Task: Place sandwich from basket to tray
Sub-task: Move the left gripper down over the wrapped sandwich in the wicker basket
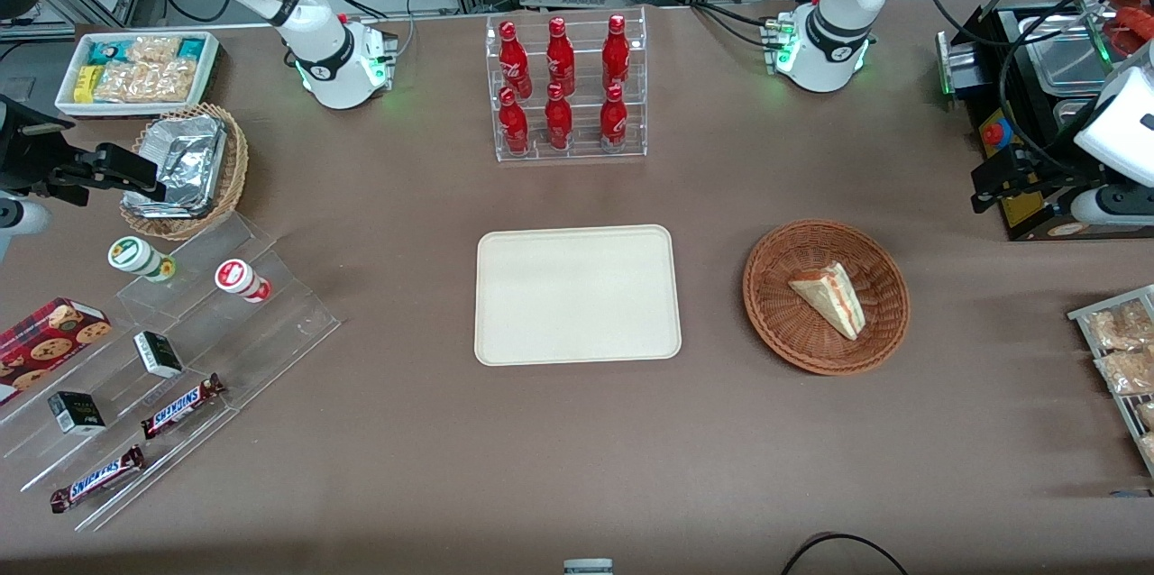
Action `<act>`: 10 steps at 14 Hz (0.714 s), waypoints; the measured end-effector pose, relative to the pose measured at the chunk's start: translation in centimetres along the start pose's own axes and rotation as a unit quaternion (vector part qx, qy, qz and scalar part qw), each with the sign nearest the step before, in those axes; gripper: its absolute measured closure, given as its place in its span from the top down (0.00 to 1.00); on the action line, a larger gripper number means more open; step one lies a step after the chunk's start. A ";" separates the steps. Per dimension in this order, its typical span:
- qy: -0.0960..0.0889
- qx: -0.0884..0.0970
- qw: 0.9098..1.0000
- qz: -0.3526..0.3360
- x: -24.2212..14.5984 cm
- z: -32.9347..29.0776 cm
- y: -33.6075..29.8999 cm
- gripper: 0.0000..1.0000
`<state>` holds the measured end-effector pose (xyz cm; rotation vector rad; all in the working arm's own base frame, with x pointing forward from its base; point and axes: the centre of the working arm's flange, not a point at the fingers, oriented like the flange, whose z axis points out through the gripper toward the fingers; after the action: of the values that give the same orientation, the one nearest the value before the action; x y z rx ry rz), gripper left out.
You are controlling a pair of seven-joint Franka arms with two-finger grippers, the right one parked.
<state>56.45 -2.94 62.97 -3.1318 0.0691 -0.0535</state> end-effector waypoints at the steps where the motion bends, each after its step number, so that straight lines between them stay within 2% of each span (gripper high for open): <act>1: -0.004 0.000 1.000 0.000 -0.1 0.0 0.0 1.00; 6: -0.041 0.002 0.999 -0.004 0.1 3.0 -0.1 1.00; 8: -0.046 0.002 0.999 -0.017 0.7 6.8 0.0 1.00; 10: -0.042 0.003 0.998 -0.044 0.9 10.9 0.2 1.00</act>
<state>57.69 -3.11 52.08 -3.1251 -0.0686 0.0765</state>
